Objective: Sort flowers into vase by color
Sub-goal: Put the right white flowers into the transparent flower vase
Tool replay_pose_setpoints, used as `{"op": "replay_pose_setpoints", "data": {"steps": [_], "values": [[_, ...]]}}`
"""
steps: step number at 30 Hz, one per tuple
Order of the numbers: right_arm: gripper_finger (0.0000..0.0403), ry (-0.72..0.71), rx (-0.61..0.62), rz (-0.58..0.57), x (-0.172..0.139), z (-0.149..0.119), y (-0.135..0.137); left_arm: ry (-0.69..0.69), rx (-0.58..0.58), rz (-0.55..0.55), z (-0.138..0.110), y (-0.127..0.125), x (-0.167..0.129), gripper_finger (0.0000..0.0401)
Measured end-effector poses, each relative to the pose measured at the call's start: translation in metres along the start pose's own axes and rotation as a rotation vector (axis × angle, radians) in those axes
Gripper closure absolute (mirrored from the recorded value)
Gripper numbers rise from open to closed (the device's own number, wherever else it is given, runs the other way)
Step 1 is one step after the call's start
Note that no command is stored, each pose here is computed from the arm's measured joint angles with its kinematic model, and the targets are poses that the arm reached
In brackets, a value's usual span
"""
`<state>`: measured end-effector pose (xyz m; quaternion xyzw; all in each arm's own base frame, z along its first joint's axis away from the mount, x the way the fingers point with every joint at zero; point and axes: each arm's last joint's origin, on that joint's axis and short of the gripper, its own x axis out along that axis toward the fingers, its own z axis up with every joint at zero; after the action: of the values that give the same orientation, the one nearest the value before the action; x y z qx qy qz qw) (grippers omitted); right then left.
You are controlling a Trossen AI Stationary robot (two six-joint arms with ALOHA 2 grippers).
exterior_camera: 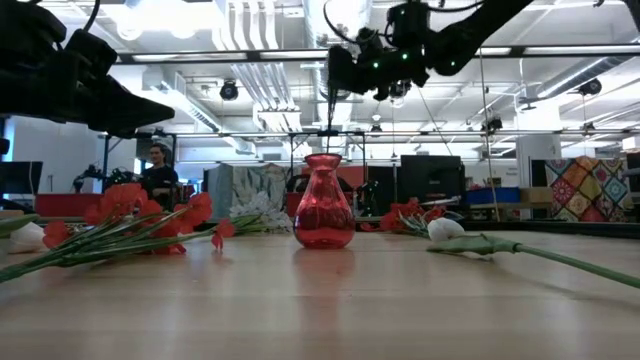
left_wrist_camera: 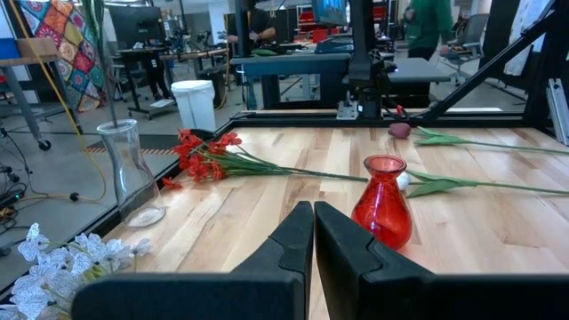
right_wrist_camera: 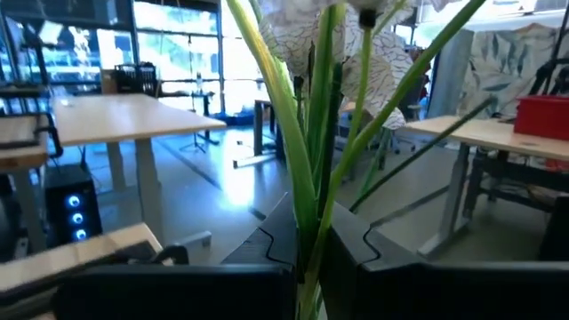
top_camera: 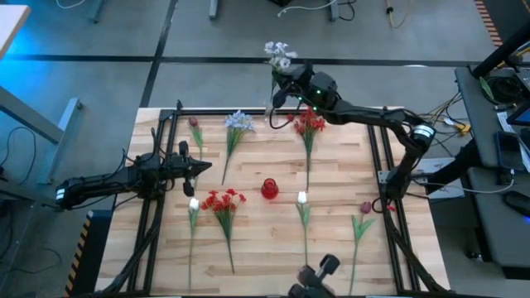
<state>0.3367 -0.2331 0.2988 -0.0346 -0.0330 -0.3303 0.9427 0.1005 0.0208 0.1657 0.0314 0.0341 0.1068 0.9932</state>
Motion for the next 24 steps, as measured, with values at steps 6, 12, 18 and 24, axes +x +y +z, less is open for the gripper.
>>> {"op": "replay_pose_setpoints", "data": {"steps": [6, 12, 18, 24], "values": [[0.0385, 0.055, 0.018, 0.046, 0.008, -0.025, -0.006, 0.000, 0.000, 0.000, 0.000, 0.000, 0.000, 0.0401], [0.0385, 0.065, 0.011, 0.100, 0.016, -0.045, -0.002, 0.000, 0.000, 0.000, 0.000, 0.000, 0.000, 0.0401], [0.0385, 0.053, 0.022, 0.135, 0.022, -0.063, 0.001, 0.000, 0.000, 0.000, 0.000, 0.000, 0.000, 0.0401], [0.0385, 0.068, -0.001, 0.142, 0.021, -0.069, 0.001, 0.000, 0.000, 0.000, 0.000, 0.000, 0.000, 0.0401]]}}
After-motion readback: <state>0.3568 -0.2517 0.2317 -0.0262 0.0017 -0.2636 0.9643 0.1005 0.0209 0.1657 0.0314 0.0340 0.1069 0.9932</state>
